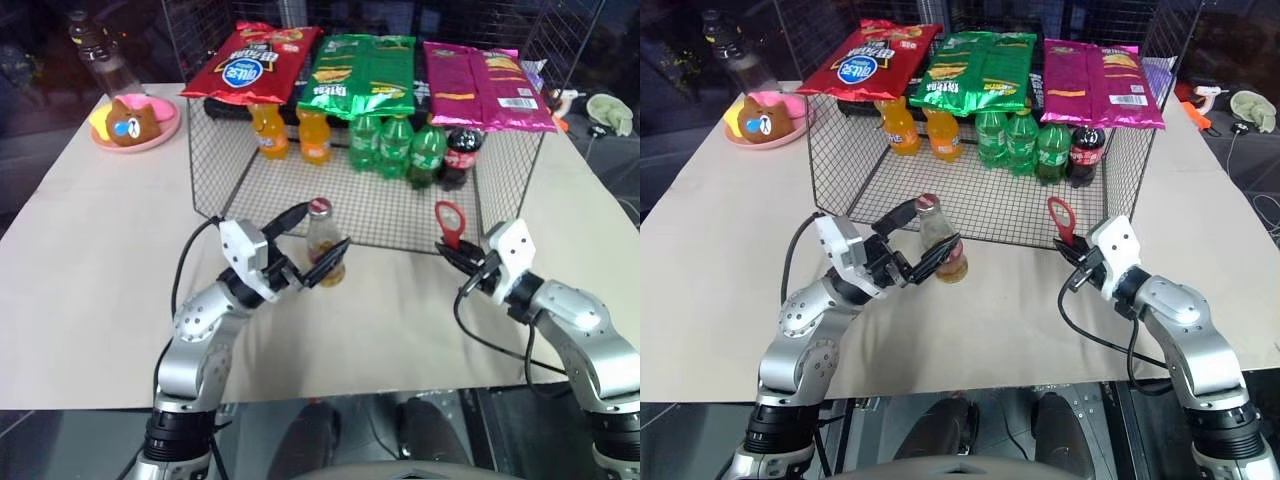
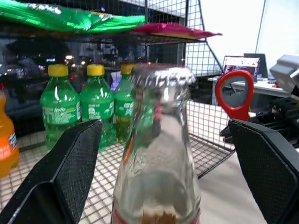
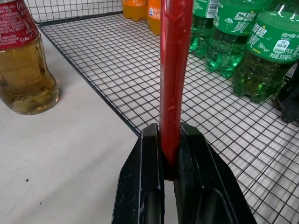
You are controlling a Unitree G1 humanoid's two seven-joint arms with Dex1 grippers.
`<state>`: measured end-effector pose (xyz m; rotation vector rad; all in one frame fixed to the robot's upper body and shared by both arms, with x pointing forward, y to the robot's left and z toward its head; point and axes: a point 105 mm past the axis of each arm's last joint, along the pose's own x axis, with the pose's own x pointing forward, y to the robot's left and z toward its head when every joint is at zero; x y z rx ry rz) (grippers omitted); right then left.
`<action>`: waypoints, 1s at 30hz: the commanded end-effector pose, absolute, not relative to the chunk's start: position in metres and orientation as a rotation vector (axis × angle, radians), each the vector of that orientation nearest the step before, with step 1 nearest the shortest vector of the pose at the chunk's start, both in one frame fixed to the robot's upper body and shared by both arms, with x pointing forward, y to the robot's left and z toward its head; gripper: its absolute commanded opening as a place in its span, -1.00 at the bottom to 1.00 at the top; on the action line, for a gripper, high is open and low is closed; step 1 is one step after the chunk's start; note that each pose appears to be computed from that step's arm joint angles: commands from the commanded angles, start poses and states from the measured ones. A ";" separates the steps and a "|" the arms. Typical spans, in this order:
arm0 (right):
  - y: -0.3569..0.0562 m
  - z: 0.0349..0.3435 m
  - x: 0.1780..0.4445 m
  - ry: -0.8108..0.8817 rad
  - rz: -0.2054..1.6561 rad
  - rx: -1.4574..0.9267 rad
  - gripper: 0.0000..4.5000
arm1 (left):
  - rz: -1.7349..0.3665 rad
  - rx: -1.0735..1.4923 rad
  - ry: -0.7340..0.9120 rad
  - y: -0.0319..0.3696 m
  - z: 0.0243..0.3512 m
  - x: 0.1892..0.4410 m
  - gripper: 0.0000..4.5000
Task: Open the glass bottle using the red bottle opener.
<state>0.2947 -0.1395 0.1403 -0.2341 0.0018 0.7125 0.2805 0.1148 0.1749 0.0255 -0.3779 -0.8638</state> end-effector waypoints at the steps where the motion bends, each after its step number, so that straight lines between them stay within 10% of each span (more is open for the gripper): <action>1: -0.136 0.158 0.293 -0.060 0.725 -0.252 -1.00 | -0.870 0.042 -0.416 0.114 0.182 0.279 0.88; 10: -0.132 0.158 0.292 -0.065 0.732 -0.257 -1.00 | -0.886 0.041 -0.403 0.114 0.179 0.281 -0.49; 30: -0.059 0.193 0.316 -0.403 0.767 -0.671 -1.00 | -0.846 0.051 -0.357 0.116 0.171 0.284 -0.50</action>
